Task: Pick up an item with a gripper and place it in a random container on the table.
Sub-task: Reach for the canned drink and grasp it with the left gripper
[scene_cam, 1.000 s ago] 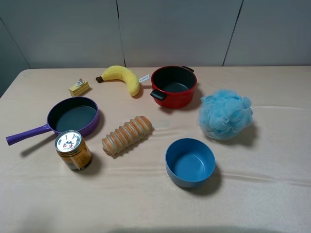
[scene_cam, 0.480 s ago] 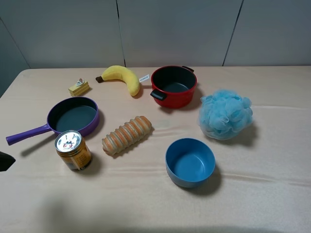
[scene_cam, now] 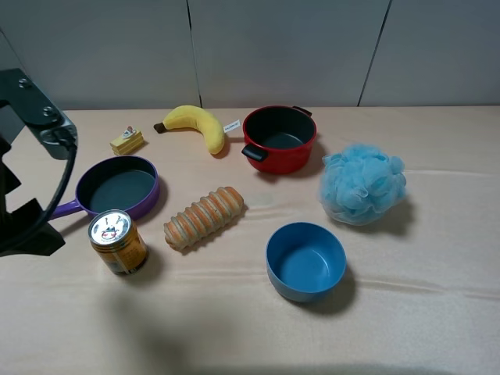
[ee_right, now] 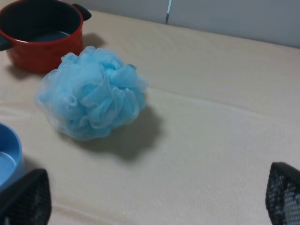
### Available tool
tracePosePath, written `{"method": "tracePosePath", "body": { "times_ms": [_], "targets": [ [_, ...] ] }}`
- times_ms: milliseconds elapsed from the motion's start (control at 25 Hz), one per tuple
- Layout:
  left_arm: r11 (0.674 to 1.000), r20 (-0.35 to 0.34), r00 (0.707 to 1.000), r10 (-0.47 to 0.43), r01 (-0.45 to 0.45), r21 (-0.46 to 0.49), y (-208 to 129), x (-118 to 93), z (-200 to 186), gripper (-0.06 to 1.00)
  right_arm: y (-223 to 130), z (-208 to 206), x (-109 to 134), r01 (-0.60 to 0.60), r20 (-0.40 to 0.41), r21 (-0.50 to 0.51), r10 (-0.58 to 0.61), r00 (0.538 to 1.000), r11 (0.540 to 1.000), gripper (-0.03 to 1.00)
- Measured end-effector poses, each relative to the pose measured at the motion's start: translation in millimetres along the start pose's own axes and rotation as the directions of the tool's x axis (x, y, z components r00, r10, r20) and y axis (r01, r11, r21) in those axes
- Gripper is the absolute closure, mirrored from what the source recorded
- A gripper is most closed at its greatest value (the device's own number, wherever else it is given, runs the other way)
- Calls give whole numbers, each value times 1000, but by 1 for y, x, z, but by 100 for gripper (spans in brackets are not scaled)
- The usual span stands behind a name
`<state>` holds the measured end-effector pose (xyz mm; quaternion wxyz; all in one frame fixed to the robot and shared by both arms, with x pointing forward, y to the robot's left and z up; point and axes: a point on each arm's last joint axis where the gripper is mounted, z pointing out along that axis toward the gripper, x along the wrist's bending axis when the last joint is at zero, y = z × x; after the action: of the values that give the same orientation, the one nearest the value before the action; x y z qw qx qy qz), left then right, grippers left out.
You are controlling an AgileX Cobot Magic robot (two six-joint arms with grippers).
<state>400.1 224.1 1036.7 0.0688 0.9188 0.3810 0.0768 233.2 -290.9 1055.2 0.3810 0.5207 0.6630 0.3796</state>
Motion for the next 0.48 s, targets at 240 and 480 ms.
{"method": "tracePosePath", "body": {
  "times_ms": [240,480],
  "targets": [
    [997,36,999,39,-42,67,22,6,26,-5,0,0,0,0,0,0,0,1000,1000,27],
    [994,54,996,72,-76,76,38,7,51,-5,0,0,0,0,0,0,0,1000,1000,27]
  ]
}}
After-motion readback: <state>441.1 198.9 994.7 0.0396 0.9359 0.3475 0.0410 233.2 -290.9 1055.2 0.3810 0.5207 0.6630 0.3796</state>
